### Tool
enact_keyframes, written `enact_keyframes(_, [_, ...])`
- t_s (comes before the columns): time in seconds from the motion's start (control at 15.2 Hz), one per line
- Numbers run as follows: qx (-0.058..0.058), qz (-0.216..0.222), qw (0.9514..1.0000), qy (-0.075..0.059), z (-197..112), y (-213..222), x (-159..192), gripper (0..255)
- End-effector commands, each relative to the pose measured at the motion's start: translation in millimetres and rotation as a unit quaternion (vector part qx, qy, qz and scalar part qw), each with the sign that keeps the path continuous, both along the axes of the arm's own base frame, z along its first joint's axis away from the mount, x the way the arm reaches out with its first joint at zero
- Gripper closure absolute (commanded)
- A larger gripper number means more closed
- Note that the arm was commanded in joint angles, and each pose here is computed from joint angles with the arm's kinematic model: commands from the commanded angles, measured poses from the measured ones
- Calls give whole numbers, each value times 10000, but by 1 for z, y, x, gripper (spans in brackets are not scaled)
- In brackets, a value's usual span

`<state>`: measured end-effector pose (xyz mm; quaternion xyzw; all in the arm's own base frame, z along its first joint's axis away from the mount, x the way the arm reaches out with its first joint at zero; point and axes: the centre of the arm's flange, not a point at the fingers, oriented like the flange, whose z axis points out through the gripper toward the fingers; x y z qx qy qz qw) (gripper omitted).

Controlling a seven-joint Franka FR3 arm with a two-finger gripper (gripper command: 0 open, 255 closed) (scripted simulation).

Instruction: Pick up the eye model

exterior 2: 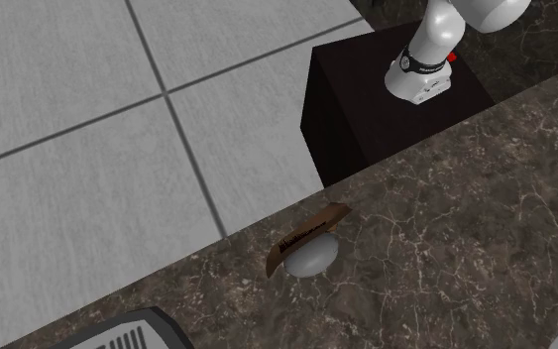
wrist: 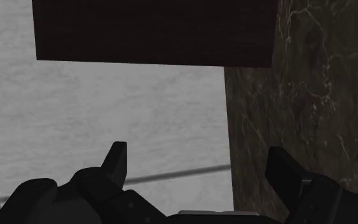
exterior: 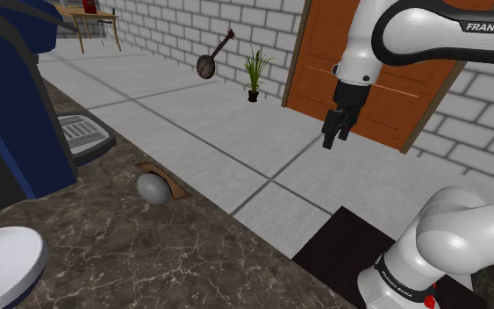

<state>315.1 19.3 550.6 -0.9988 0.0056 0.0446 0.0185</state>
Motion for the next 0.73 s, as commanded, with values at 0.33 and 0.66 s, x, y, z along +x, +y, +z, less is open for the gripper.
enact_keyframes(0.33, [-23,63,10000,-45,-9,55,36,0])
enact_keyframes(0.66, [-46,127,9999,-90,-17,110,70,0])
